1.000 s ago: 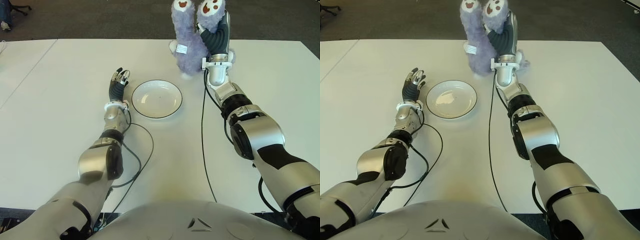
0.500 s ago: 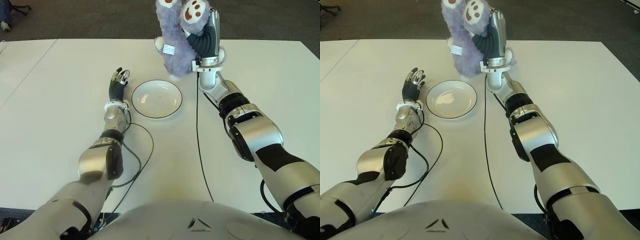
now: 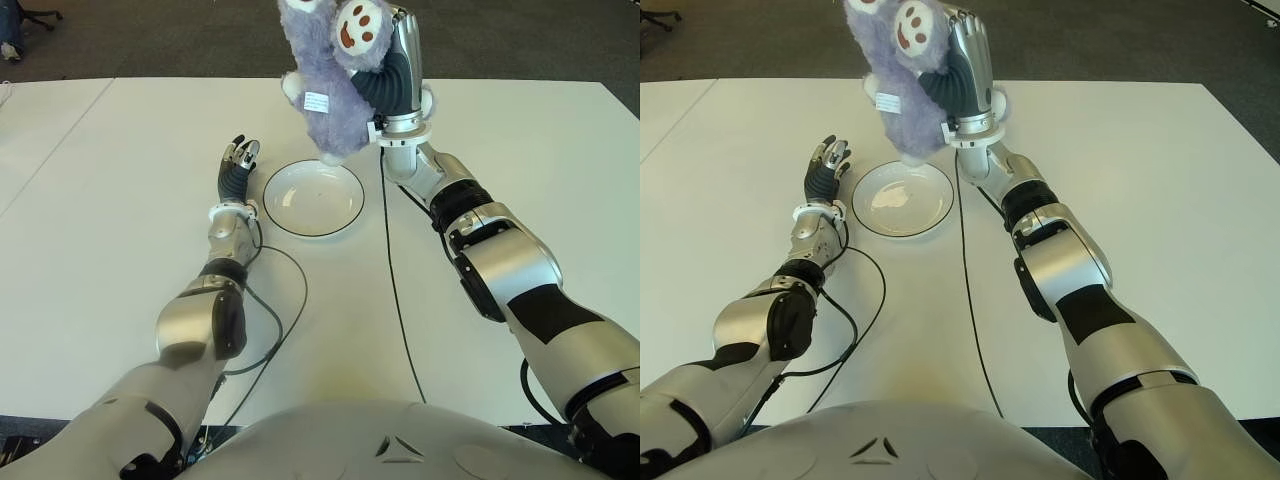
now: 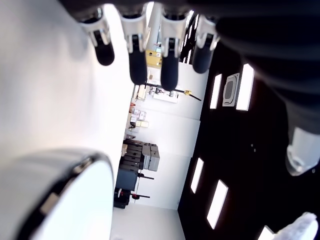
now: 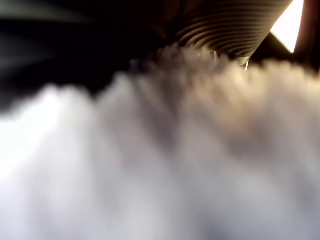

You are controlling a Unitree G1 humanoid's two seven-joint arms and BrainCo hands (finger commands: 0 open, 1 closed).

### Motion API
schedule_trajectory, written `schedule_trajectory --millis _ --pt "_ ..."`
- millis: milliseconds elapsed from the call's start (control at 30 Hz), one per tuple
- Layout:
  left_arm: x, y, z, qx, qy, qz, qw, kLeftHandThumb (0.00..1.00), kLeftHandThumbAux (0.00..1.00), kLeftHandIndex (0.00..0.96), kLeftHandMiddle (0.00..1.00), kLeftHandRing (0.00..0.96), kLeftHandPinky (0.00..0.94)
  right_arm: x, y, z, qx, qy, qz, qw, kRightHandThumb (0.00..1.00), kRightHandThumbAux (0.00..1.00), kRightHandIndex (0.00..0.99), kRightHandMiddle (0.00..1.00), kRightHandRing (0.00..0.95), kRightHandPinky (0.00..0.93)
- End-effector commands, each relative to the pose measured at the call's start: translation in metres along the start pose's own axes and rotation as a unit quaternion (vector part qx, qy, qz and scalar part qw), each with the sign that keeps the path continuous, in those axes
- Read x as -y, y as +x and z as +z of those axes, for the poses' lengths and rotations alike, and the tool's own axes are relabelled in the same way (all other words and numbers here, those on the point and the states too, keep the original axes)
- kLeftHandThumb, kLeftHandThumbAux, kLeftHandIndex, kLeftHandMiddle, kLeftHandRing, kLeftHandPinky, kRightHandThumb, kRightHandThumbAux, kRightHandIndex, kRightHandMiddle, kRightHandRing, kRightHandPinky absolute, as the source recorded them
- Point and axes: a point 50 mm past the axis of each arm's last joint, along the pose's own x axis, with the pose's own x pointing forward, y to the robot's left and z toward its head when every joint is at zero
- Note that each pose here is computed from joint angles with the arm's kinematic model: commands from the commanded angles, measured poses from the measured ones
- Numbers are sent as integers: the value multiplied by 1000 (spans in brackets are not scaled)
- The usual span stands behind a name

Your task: Put the doll into the plate.

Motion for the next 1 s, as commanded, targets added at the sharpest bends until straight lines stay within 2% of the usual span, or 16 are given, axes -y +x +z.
schedule_trajectory --millis 33,800,1000 --pt "-10 -42 -76 -181 -13 33 983 0 538 140 181 142 94 -3 14 12 43 12 -9 999 680 729 434 865 872 859" --pt "-10 -42 -75 -180 -12 29 983 0 550 143 188 151 86 -16 9 26 75 44 19 996 684 730 434 865 876 865" --pt "-10 -42 -75 -182 -6 28 983 0 546 140 176 136 77 -25 6 33 84 52 28 995 685 730 434 861 872 859"
